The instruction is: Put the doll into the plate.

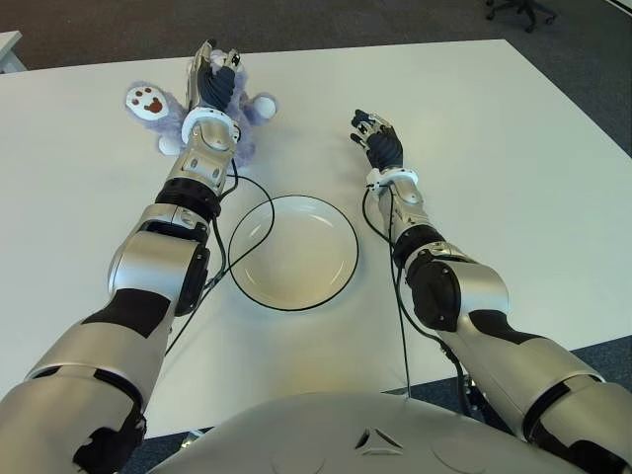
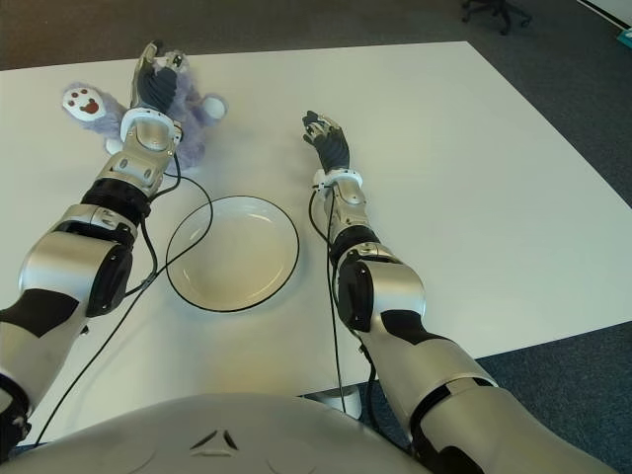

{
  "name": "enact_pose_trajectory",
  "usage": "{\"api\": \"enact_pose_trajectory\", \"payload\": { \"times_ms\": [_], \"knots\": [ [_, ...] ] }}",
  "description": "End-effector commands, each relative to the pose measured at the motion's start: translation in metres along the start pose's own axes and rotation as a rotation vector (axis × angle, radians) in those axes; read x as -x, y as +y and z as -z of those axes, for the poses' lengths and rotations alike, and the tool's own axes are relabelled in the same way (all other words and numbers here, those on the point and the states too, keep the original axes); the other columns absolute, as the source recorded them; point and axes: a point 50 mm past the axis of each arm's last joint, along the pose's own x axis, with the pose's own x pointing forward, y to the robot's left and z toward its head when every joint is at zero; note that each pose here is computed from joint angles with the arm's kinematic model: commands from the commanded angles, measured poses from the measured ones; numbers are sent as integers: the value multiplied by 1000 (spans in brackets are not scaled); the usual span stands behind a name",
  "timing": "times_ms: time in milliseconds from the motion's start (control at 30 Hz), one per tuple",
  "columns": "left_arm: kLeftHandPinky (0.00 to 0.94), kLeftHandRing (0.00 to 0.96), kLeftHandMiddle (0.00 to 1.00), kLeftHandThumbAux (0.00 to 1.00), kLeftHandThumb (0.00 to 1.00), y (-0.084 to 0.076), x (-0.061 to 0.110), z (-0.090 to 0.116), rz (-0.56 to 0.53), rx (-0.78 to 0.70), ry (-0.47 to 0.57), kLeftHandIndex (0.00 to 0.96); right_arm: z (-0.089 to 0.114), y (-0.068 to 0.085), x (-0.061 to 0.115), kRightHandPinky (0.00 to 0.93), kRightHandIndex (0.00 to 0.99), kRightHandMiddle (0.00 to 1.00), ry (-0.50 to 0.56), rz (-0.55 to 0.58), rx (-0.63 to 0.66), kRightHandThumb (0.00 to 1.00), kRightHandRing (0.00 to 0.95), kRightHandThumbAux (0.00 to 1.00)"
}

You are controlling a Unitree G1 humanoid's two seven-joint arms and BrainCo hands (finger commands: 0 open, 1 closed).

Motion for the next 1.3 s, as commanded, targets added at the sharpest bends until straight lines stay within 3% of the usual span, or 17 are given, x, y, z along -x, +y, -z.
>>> {"api": "enact_pose_trajectory", "payload": {
  "times_ms": [33,267,400,633,667,767,900,1033,1067,1233,1267,1300],
  "knots": [
    [0,0,58,180,470,-3,4,12,25,2,40,37,30,-4,12,157,400,155,131,25,-25,704,129,731],
    [0,0,52,180,461,-2,4,12,37,35,56,23,30,-2,11,168,400,156,127,24,-21,705,130,730],
    [175,127,122,174,428,-2,4,12,36,15,61,29,30,-2,12,150,400,154,125,20,-23,705,123,731],
    [317,244,218,176,414,-1,4,12,37,-14,45,47,31,-3,12,157,400,153,129,19,-23,704,124,731],
    [380,303,263,179,410,-1,4,12,38,-18,44,60,31,-3,12,160,400,153,129,19,-23,703,125,731],
    [445,362,307,182,408,-1,4,12,43,-25,42,69,31,-4,12,160,400,153,130,21,-20,703,125,731],
    [433,395,341,187,403,-1,4,11,53,-41,42,70,31,-4,13,161,401,153,136,19,-4,701,123,731],
    [512,439,376,191,403,0,4,11,58,-52,42,70,32,-4,13,165,400,152,138,16,7,701,124,731],
    [651,561,466,199,406,0,4,11,59,-54,43,91,32,-4,13,161,401,147,138,15,10,701,121,731],
    [810,718,589,209,410,0,4,12,65,-67,44,101,32,-4,13,164,401,148,132,17,20,701,120,731],
    [871,785,679,221,411,0,4,12,66,-71,44,105,32,-4,13,167,401,151,130,18,22,703,123,732],
    [888,803,702,223,410,0,4,12,65,-78,46,106,32,-4,13,167,401,152,128,19,25,703,124,732]
  ]
}}
